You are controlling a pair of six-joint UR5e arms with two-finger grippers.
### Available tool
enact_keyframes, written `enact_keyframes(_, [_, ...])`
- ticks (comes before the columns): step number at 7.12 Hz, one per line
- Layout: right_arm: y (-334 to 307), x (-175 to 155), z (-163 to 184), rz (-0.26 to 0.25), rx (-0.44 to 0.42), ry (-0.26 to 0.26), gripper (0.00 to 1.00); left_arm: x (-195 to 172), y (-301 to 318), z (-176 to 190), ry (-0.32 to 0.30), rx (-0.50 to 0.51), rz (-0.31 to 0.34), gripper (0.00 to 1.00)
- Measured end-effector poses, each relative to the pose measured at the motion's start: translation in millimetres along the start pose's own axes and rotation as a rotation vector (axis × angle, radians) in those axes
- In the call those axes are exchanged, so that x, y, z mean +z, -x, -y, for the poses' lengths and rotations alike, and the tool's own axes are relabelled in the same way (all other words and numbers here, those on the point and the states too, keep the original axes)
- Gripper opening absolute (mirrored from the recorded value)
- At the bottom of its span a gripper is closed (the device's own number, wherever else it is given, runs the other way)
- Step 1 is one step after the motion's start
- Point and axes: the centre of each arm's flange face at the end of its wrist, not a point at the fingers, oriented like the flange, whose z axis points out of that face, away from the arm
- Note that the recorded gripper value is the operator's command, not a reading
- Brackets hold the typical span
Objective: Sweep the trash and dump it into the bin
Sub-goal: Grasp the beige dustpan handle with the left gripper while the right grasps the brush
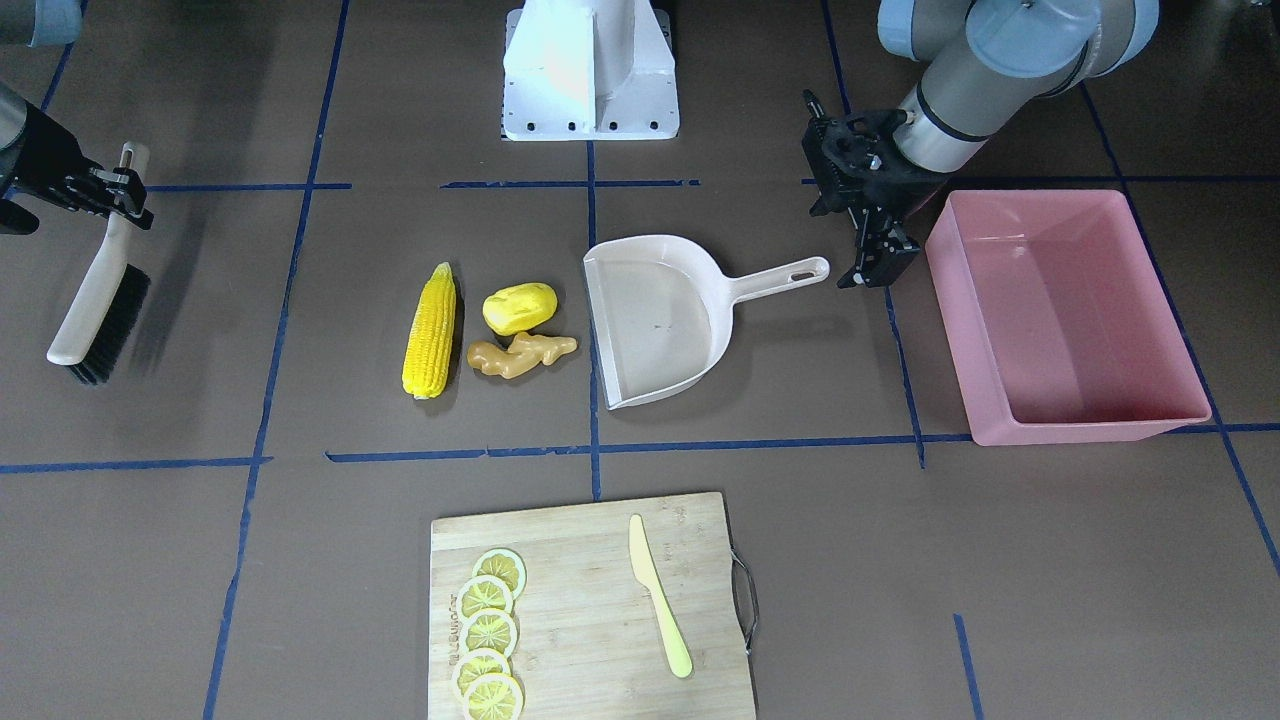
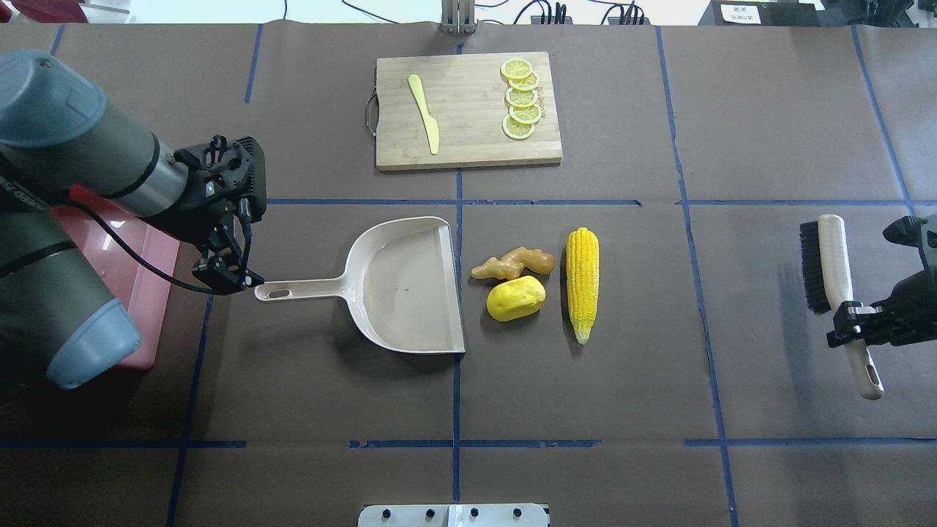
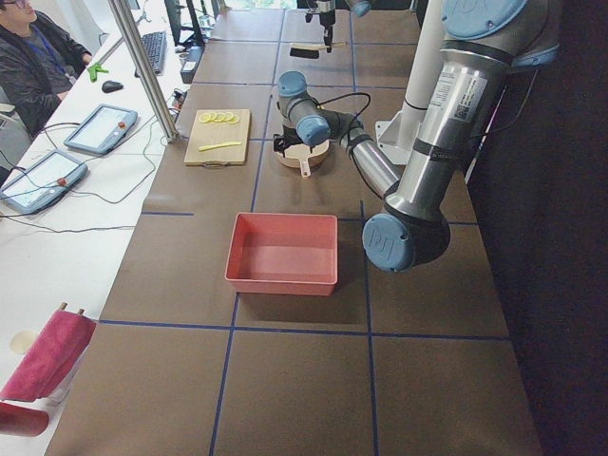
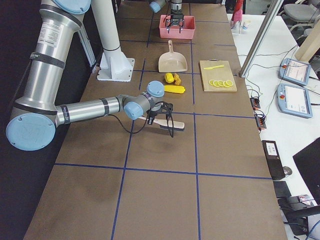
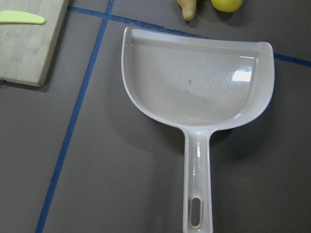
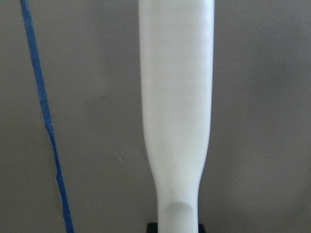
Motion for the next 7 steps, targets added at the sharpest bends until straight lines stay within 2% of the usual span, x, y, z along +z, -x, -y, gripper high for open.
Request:
enact_keyframes(2, [29, -6, 10, 0.001, -0.004, 0.0, 0.0, 25, -10, 12, 0.018, 0.03, -0.027, 1.0])
enact_keyframes(5, [40, -8, 10, 0.005, -0.011, 0.002, 0.0, 60, -12, 35, 0.054, 0.065, -0.02, 0.99])
enact_keyframes(7, [47, -8, 11, 0.01, -0.02, 0.001, 0.0, 72, -7, 35, 0.072, 0.111, -0.02, 0.99])
